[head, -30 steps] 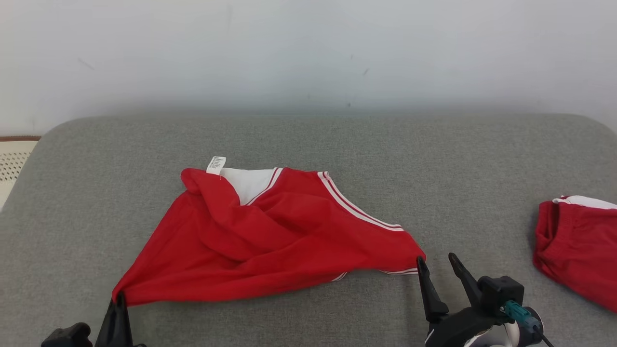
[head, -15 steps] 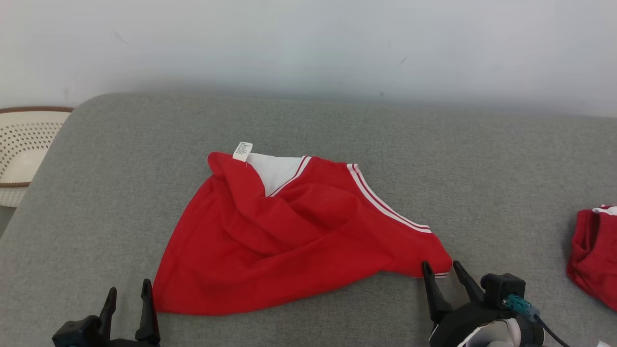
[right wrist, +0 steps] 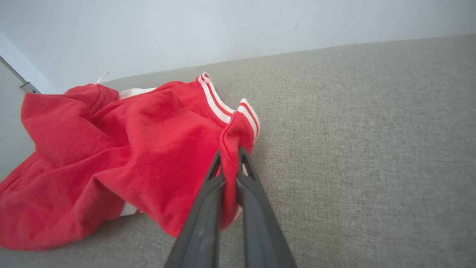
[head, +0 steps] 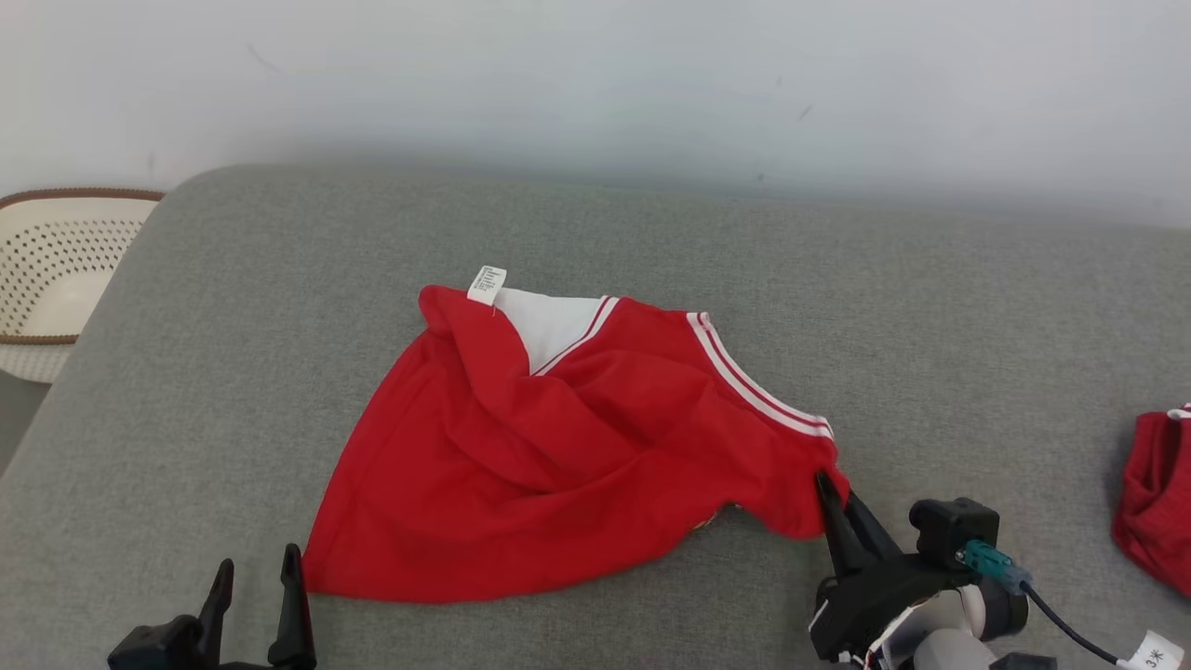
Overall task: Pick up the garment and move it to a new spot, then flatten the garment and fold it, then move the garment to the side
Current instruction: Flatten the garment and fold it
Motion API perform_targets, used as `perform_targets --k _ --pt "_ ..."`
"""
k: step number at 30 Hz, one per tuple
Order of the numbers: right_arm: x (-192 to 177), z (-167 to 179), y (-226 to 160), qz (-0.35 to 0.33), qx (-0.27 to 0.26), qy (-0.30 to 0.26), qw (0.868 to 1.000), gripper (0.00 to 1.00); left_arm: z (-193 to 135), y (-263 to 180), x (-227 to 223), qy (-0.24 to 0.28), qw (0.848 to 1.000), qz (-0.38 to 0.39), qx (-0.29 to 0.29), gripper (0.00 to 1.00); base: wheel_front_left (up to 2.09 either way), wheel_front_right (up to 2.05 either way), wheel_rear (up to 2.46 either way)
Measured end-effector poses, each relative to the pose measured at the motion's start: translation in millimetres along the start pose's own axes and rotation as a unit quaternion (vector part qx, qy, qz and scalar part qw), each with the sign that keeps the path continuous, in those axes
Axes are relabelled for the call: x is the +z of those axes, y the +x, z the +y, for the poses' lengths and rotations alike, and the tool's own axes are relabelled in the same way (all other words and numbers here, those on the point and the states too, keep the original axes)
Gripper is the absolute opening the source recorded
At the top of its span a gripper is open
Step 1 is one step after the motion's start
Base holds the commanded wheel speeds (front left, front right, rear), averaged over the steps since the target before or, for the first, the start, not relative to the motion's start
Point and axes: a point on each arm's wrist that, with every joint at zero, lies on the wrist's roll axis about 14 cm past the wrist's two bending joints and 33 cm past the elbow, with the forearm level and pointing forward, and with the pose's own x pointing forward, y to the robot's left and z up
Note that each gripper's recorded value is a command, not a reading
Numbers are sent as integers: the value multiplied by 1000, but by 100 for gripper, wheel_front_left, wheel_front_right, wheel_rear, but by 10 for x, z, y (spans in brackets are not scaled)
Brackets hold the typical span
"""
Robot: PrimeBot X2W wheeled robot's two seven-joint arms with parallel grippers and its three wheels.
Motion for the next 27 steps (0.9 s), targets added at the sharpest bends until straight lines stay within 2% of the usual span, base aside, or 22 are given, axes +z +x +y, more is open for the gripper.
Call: perform_targets --k 4,11,18,27 --pt "355 140 -4 -57 22 2 998 0 -74 -21 -22 -5 1000 3 -10 100 0 0 0" --pt "1002 397 -81 -155 62 -8 986 0 -196 -17 26 -10 1000 -4 -25 100 0 0 0" --pt "1074 571 45 -154 96 -40 983 0 -237 -73 -1 -18 999 1 -32 100 0 0 0" --pt "793 200 479 -77 61 -95 991 0 -211 -134 -28 -21 999 8 -32 100 0 0 0"
